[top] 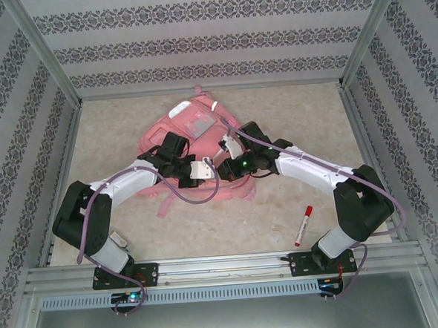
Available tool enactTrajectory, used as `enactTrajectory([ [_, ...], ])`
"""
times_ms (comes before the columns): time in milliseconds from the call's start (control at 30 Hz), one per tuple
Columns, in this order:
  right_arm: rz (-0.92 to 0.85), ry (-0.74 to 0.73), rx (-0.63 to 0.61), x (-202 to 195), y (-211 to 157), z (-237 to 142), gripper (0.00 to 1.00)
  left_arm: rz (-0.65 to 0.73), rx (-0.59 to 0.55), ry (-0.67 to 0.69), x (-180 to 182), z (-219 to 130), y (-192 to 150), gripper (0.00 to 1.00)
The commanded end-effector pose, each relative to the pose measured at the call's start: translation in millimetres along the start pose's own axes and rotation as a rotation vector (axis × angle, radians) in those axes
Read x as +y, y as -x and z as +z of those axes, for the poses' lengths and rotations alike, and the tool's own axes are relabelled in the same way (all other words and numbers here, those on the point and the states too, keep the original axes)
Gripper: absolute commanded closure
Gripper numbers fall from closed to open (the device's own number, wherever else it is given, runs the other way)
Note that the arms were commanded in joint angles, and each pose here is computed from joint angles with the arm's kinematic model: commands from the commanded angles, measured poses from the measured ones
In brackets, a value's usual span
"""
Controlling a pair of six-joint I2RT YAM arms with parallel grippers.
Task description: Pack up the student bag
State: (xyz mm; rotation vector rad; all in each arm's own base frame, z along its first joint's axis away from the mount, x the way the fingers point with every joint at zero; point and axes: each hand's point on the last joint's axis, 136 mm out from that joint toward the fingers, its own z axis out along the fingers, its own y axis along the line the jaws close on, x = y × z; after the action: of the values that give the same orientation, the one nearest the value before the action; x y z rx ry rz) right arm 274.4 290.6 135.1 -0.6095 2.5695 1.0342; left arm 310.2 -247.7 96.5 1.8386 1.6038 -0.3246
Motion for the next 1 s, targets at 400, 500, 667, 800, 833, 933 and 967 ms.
enactTrajectory([
  [400,0.116,-0.437,-0.201,-149,32,-60,1.00,0.078,-0.075,0.069,0,-34,-7,1.00],
  [500,0.147,-0.506,-0.259,-170,48,-70,1.00,0.082,-0.092,0.070,0,-36,-9,1.00],
  [667,0.130,-0.552,-0.271,-174,57,-75,1.00,-0.038,-0.156,0.093,21,-52,-21,0.95],
  [800,0.065,-0.428,-0.253,-135,46,-67,1.00,-0.103,-0.050,0.211,54,-60,-55,0.91],
  [833,0.046,-0.401,-0.244,-123,41,-63,1.00,-0.143,-0.025,0.249,66,-64,-68,0.91],
  [933,0.000,-0.317,-0.212,-85,27,-47,1.00,-0.336,0.040,0.336,107,-79,-114,0.71],
  [967,-0.011,-0.294,-0.202,-73,24,-41,1.00,-0.379,0.053,0.345,116,-83,-125,0.61],
])
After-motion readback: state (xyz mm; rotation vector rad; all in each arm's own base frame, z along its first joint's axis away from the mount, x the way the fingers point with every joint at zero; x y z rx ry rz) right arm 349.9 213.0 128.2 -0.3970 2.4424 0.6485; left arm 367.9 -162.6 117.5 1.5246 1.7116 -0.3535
